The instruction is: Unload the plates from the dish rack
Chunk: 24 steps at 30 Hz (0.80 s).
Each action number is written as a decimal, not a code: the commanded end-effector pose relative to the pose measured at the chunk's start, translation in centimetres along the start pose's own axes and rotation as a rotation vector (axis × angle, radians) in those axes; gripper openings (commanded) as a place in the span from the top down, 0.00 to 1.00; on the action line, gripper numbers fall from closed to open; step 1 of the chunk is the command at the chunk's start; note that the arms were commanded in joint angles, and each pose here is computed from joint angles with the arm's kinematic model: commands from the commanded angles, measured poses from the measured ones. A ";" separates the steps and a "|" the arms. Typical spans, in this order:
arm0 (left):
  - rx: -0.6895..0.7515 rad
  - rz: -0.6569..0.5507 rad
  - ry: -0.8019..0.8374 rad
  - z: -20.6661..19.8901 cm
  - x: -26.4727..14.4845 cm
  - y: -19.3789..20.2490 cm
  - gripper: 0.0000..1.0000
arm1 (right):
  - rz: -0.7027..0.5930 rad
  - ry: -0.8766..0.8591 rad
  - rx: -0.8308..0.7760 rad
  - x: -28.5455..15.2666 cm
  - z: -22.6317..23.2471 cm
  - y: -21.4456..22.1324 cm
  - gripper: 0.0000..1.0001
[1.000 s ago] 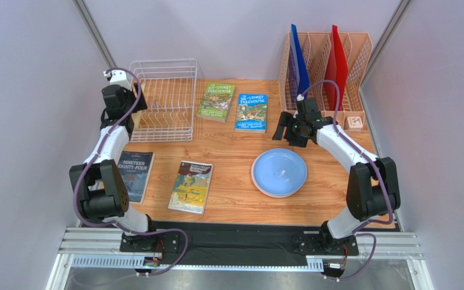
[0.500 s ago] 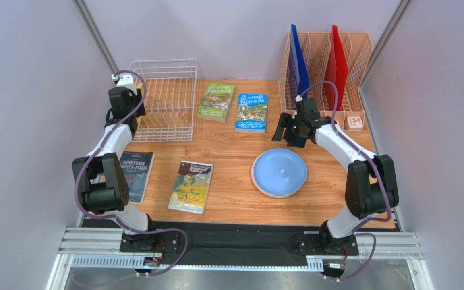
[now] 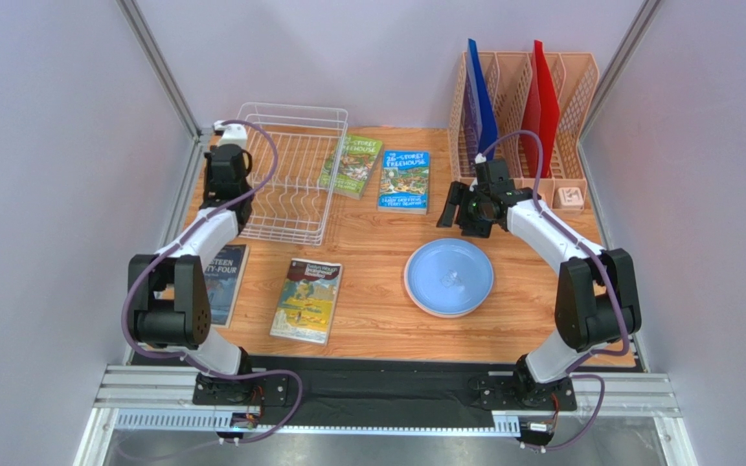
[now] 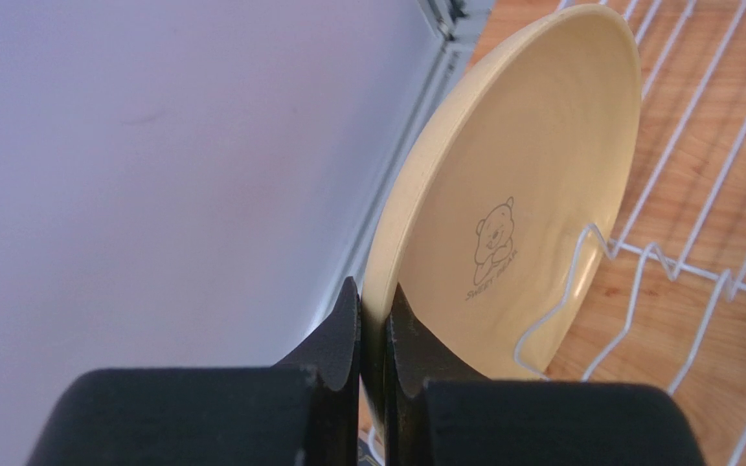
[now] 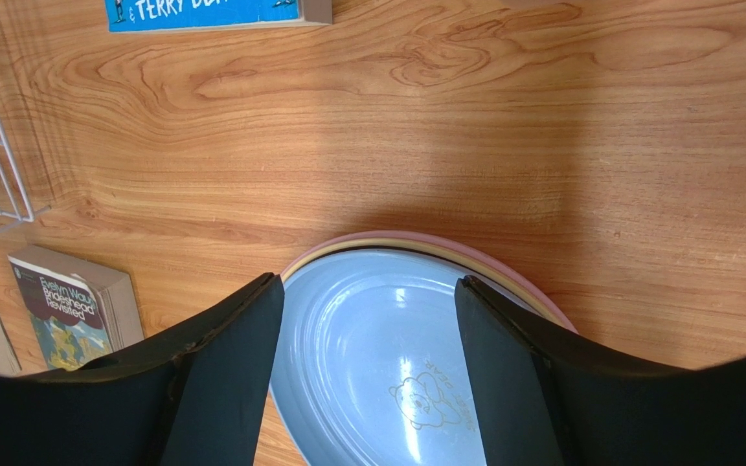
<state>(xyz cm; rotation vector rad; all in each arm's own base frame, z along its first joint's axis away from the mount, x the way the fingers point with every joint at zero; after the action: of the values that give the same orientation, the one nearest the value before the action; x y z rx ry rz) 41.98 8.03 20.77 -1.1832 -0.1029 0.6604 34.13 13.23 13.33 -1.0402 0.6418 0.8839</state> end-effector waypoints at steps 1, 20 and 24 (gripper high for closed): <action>-0.033 -0.170 -0.295 2.7 -1.9 -4.7 1.00 | -0.022 -0.027 -0.019 -0.1 0.5 -0.4 0.29; -0.135 -0.081 -0.144 2.7 -10.8 -8.4 1.00 | -0.156 -0.097 -0.110 -7.3 3.1 1.8 0.27; -0.285 -0.051 0.244 -0.1 -14.6 -7.9 1.00 | -0.183 -0.132 -0.109 -9.0 3.1 3.1 0.27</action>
<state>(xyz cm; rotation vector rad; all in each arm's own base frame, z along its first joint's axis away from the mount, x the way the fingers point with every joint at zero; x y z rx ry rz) 36.62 2.80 33.37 -1.2008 -0.3831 0.6102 28.55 14.26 19.68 -1.1187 0.4220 0.8430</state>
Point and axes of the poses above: each gripper's point midway between its finger pads, its own x axis out along the fingers, its own z axis along the line the jaws close on, y = z × x, the point moved 4 cm from there along -x, back along the fingers, and after that the axes turned 2 degrees about -x, right-handed, at the moved point
